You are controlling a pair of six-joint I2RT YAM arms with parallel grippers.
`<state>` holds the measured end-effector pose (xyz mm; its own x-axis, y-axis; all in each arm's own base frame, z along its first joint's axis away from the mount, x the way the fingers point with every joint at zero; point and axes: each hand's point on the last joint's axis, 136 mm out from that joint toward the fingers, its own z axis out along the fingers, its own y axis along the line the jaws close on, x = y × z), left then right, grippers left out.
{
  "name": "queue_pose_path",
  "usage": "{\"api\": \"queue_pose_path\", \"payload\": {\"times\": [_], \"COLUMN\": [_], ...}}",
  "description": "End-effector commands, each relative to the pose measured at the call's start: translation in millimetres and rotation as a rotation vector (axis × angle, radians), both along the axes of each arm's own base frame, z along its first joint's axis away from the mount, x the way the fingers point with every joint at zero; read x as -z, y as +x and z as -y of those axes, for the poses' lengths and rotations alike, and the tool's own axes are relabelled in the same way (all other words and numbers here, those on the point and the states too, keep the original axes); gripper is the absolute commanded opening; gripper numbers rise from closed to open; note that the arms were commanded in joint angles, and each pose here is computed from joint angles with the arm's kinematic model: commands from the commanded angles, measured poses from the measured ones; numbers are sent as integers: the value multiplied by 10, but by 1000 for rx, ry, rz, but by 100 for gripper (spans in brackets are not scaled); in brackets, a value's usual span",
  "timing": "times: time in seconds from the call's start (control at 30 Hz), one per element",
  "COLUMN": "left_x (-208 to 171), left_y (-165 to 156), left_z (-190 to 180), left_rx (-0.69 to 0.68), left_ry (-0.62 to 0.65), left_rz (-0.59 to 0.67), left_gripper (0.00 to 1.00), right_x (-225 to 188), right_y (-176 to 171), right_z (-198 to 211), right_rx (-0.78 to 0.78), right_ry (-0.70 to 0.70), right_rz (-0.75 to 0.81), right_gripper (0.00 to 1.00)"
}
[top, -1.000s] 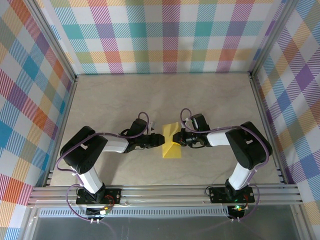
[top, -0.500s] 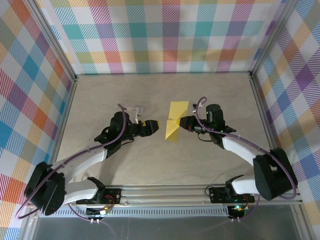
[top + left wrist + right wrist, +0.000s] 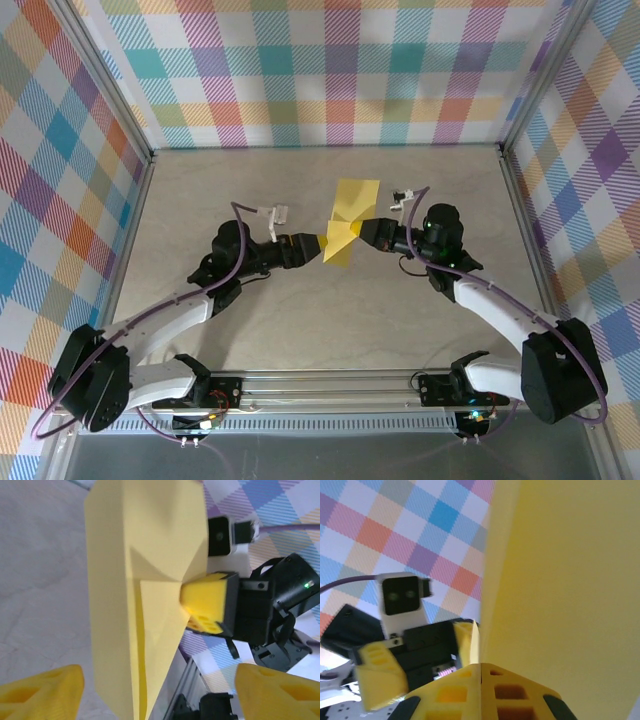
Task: Fold a paper plane with a square sheet of paper (fold left side to right side)
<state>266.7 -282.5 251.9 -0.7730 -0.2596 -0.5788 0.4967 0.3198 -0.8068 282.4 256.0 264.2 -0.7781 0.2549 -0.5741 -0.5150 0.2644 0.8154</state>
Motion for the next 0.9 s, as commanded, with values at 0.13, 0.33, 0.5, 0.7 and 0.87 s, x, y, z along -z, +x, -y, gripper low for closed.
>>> {"api": "queue_pose_path", "payload": {"times": [0.13,0.33,0.5,0.7,0.87], "left_x": [-334,-354,-308,-187,-108], "left_y": [-35,-21,1,29,40], "left_z": [200,246,253,242,212], "left_rx": [126,147,141,121,97], "left_ry": [-124,-150,-142,-109,-76], "left_rz": [31,21,7,-16,-30], "left_gripper": [72,61,40,23,14], "right_x": [-299,-189,-135,-42,-10], "right_y": [-87,-64,-59,-56,-59], "right_z": [-122,-121,-124,-108,-47], "right_rx": [-80,-69,-69,-56,-16], "right_ry": [72,60,55,29,-15], "right_rz": [65,43,29,3,15], "right_gripper": [0,0,5,17,30]}}
